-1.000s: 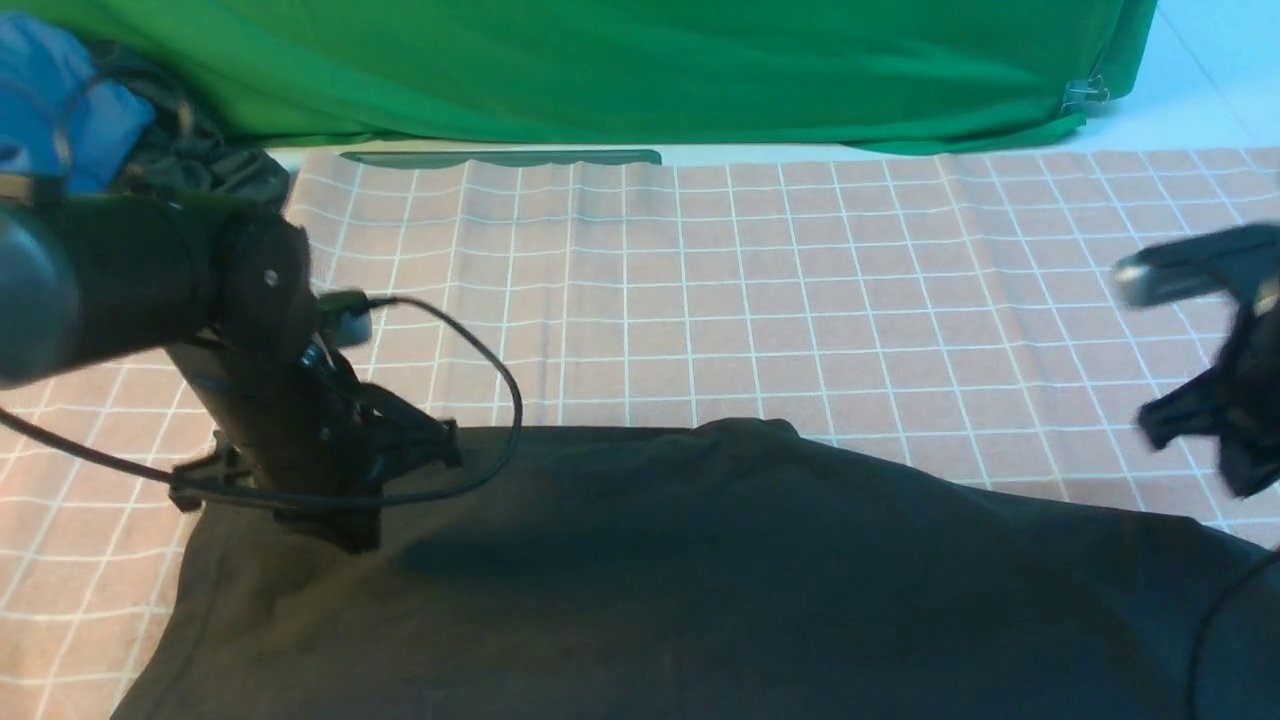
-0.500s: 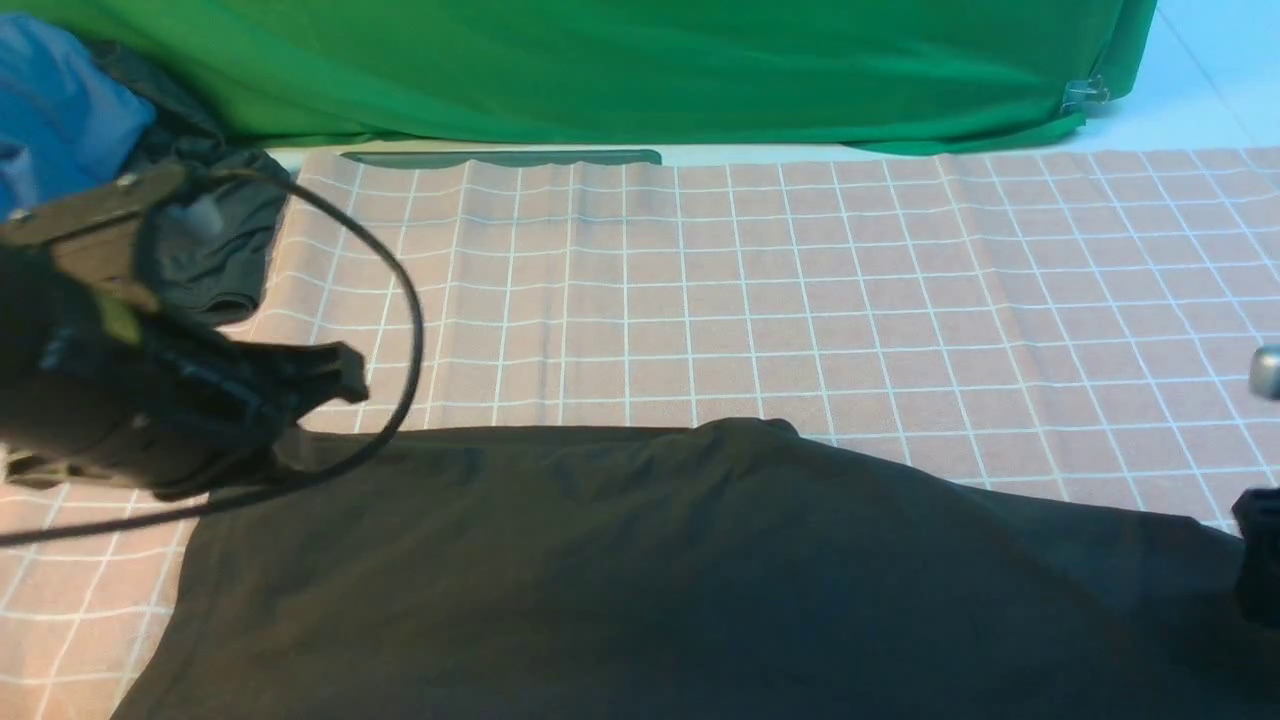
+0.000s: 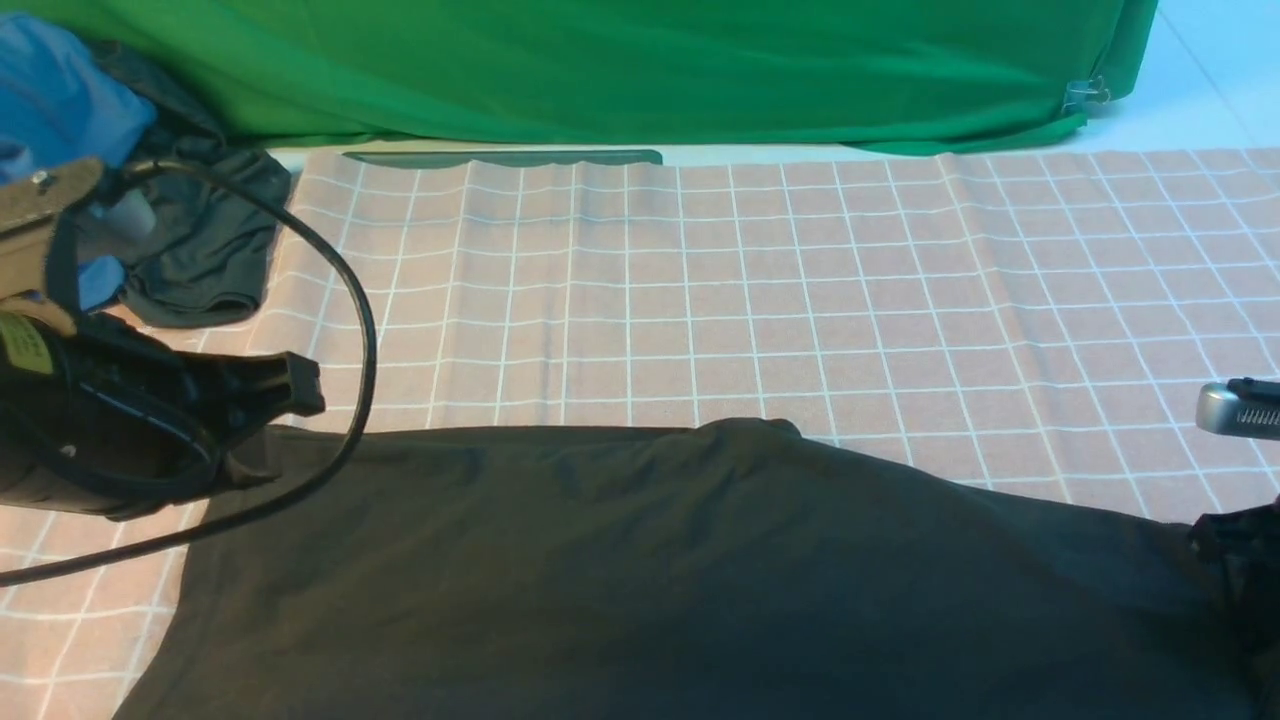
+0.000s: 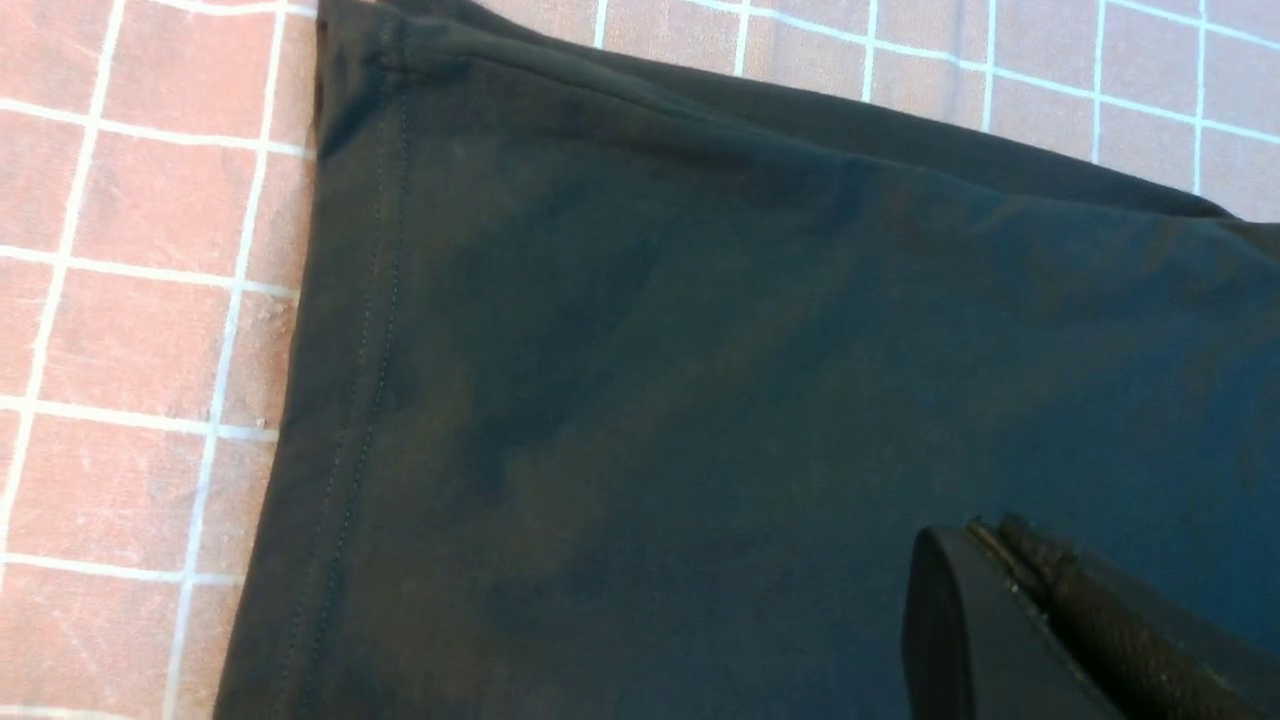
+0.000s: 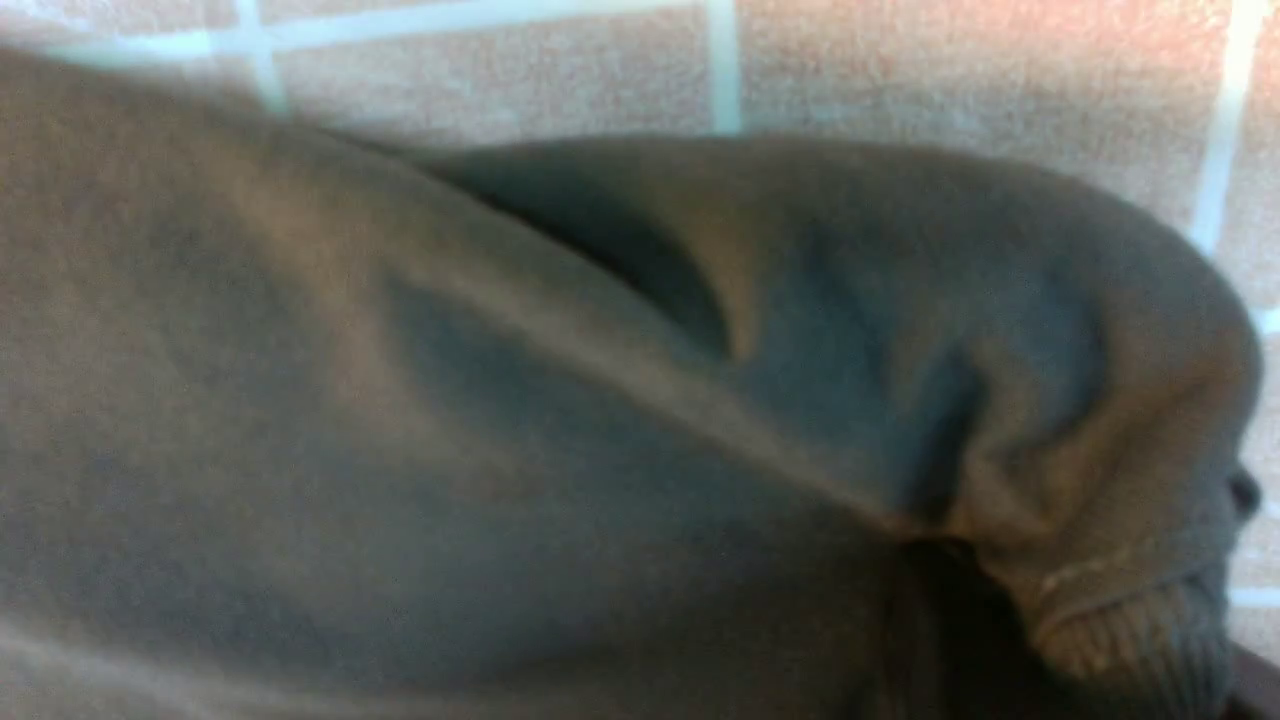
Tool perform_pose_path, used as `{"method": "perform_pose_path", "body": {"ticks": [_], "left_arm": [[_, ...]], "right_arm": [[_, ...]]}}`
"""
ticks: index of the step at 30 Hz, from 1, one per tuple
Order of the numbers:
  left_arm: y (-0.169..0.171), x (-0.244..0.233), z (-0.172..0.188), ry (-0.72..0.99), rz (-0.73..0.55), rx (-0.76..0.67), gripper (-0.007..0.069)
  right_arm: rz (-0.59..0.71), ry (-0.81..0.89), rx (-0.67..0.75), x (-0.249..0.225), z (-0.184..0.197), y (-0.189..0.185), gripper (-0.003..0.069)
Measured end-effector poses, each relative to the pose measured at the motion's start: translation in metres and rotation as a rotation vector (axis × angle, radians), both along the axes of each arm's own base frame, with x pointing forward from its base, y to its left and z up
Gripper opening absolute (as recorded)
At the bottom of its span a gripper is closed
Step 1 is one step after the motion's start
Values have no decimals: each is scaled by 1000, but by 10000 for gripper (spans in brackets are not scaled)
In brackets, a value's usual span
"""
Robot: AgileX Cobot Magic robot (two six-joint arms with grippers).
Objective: Fold a long-sleeved shirt over a pink coffee tablecloth.
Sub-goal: 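Pull the folded dark garment lengthwise by its ends to straighten it flat on the table, then fold the right end of the dark garment over onto its left end with the right gripper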
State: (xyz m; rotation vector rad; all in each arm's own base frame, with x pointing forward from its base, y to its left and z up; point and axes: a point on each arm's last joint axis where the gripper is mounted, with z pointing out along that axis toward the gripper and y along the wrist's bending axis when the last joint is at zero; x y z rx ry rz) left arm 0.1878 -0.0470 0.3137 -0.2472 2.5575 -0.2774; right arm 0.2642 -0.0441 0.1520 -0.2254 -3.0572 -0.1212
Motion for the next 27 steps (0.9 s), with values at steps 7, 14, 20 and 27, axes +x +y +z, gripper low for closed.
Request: {"method": "perform_pose_path", "body": {"ticks": [7, 14, 20, 27], "left_arm": [[-2, -1, 0, 6, -6, -18, 13], [-2, -1, 0, 5, -13, -17, 13], [-2, 1, 1, -13, -12, -23, 13], [-3, 2, 2, -27, -11, -36, 13]], "right_arm": [[-131, -24, -103, 8, 48, -40, 114], [-224, -194, -40, 30, 121, -49, 114], [-110, -406, 85, 46, 182, 11, 114], [127, -511, 225, 47, 224, 117, 114]]}}
